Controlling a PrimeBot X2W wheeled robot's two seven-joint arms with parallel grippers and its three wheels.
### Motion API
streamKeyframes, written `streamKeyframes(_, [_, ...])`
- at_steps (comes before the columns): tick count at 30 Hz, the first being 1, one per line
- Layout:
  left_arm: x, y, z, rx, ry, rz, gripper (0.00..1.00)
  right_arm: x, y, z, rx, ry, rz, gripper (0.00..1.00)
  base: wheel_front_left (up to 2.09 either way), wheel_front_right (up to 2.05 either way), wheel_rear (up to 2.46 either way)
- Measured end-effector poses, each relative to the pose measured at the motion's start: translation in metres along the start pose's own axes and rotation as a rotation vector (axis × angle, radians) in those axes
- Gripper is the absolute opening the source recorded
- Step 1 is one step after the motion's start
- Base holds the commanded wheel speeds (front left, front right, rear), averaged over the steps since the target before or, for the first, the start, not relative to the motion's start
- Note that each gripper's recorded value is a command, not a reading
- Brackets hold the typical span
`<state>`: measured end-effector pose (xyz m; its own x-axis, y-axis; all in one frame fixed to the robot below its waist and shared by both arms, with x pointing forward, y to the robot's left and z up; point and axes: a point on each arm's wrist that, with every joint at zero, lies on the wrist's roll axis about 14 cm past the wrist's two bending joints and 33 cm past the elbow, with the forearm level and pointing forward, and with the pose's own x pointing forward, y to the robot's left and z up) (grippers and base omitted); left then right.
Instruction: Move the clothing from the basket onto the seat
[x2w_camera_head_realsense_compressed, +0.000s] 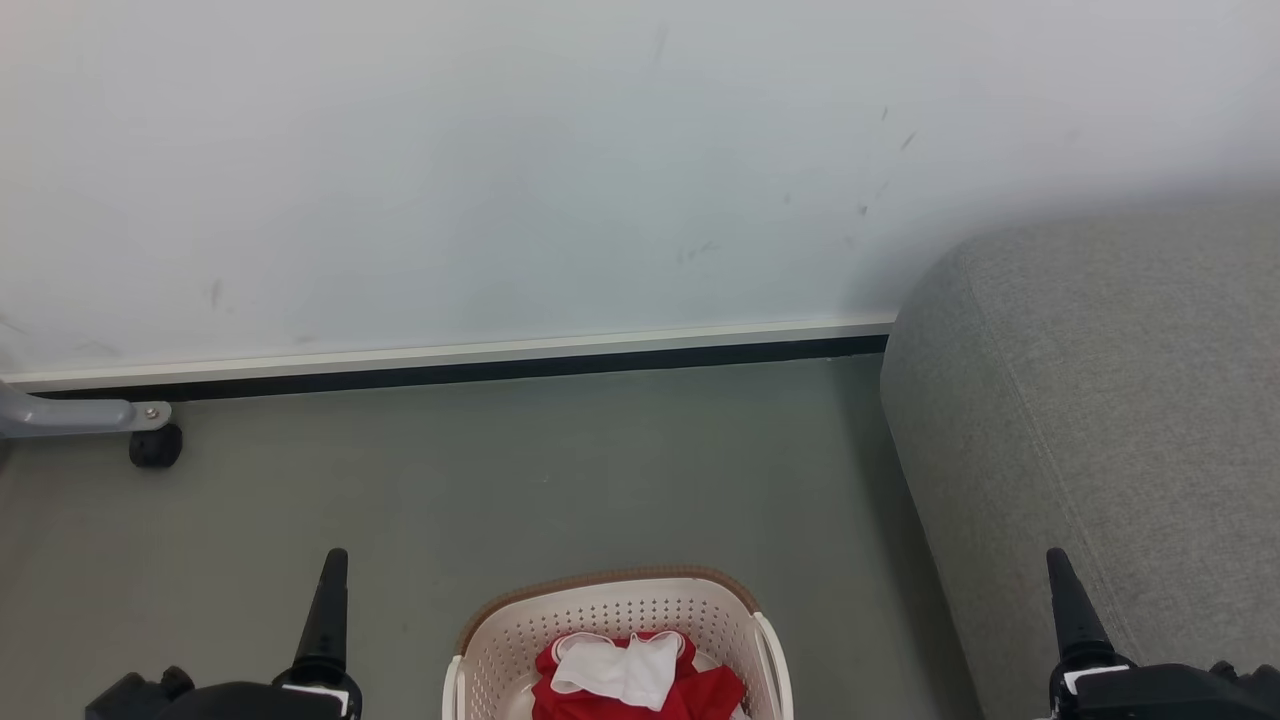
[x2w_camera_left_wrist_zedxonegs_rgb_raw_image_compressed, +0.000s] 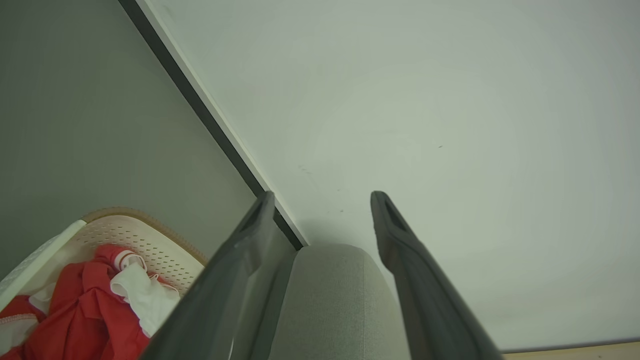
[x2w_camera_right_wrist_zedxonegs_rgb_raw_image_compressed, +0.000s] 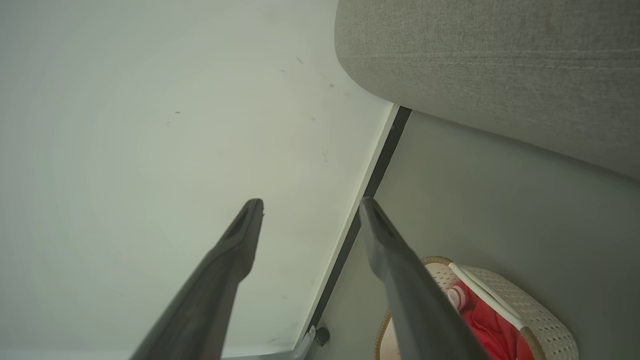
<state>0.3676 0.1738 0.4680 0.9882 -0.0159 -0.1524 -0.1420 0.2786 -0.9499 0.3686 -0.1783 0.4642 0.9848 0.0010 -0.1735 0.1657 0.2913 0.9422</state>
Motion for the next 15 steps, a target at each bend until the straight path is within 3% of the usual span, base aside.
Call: streamKeyframes(15, [-0.003, -0.007, 0.003, 0.341, -0.011, -0.011, 1.0, -0.001, 0.016, -0.009, -0.309, 0.012, 0.042, 1.0, 0.0, 0.0, 0.0])
